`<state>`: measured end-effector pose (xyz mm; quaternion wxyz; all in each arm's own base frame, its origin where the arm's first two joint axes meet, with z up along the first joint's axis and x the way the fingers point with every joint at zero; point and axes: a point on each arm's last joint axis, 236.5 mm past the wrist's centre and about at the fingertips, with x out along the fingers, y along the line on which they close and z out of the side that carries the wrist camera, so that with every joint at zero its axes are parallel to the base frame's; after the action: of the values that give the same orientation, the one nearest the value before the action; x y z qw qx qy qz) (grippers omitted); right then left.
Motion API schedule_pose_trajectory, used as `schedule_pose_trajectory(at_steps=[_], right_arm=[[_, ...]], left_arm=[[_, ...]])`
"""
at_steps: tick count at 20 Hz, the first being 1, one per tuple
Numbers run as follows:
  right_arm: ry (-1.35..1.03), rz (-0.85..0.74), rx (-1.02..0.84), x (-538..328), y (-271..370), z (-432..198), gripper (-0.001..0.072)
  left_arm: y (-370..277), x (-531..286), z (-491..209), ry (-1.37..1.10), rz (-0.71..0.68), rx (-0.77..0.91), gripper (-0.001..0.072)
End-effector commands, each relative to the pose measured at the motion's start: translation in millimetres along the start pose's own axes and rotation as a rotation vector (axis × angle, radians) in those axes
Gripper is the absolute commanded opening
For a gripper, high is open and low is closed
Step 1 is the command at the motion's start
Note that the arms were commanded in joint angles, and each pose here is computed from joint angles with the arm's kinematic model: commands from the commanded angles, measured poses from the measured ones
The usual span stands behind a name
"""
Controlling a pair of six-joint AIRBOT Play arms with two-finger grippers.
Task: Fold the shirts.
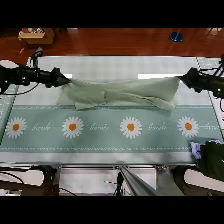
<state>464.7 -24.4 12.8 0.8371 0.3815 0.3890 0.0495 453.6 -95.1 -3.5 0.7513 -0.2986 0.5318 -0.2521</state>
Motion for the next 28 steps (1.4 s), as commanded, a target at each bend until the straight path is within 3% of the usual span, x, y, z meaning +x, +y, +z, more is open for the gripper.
schedule_pose_trajectory(at_steps=[1, 2, 3, 4, 5, 6, 10, 11, 14, 19, 23, 24, 25, 26, 27, 28], right_arm=[[0.073, -0.061, -0.024, 35.2, -22.5, -18.1, 0.0018], [0.094, -0.077, -0.029, 38.4, -29.1, -23.5, 0.002], [0.111, -0.082, -0.032, 39.1, -31.9, -27.3, 0.012], [0.125, -0.082, -0.044, 37.1, -32.4, -29.8, 0.0299], [0.147, -0.08, -0.069, 31.9, -33.0, -33.1, 0.0448], [0.171, -0.088, -0.091, 24.1, -36.5, -36.2, 0.0487], [0.302, -0.218, -0.114, -22.3, -79.1, -53.8, 0.0498], [0.342, -0.24, -0.09, -31.0, -90.2, -61.0, 0.0558], [0.417, -0.238, -0.033, -35.7, -102.7, -77.2, 0.056], [0.435, -0.091, 0.136, -0.6, -83.0, -88.2, 0.0555], [0.524, -0.084, 0.097, 31.9, -68.5, -121.2, 0.0544], [0.523, -0.079, 0.083, 38.9, -62.0, -124.6, 0.047], [0.507, -0.072, 0.072, 44.0, -55.4, -122.3, 0.0271], [0.497, -0.057, 0.065, 44.5, -48.3, -116.6, 0.0061], [0.492, -0.032, 0.05, 39.7, -38.0, -107.6, 0.0018], [0.479, -0.008, 0.013, 30.4, -26.5, -95.0, 0.0018]], left_arm=[[23.2, 20.8, -7.6, 0.055, 0.0, -0.051, 0.0041], [28.3, 25.4, -10.3, 0.067, 0.0, -0.064, 0.0074], [30.2, 28.5, -15.5, 0.09, -0.008, -0.073, 0.023], [29.9, 29.6, -22.3, 0.119, -0.019, -0.079, 0.0411], [30.7, 27.5, -30.5, 0.154, -0.023, -0.078, 0.0486], [34.5, 21.4, -39.5, 0.195, -0.017, -0.074, 0.0485], [46.6, -17.9, -64.6, 0.312, -0.019, -0.092, 0.0455], [47.9, -26.4, -63.9, 0.305, -0.019, -0.097, 0.0454], [49.3, -39.0, -56.9, 0.266, -0.001, -0.089, 0.0454], [45.4, -33.9, -56.8, 0.269, 0.001, -0.076, 0.0454], [41.0, -29.7, -58.7, 0.28, -0.001, -0.065, 0.0454], [40.5, -29.4, -58.8, 0.281, -0.001, -0.064, 0.0453], [40.2, -29.5, -58.9, 0.282, -0.002, -0.064, 0.0453], [39.7, -30.1, -59.0, 0.282, -0.002, -0.064, 0.0362], [37.8, -31.1, -59.5, 0.284, -0.005, -0.064, 0.0253], [32.2, -32.5, -57.6, 0.275, -0.018, -0.076, 0.0237]])
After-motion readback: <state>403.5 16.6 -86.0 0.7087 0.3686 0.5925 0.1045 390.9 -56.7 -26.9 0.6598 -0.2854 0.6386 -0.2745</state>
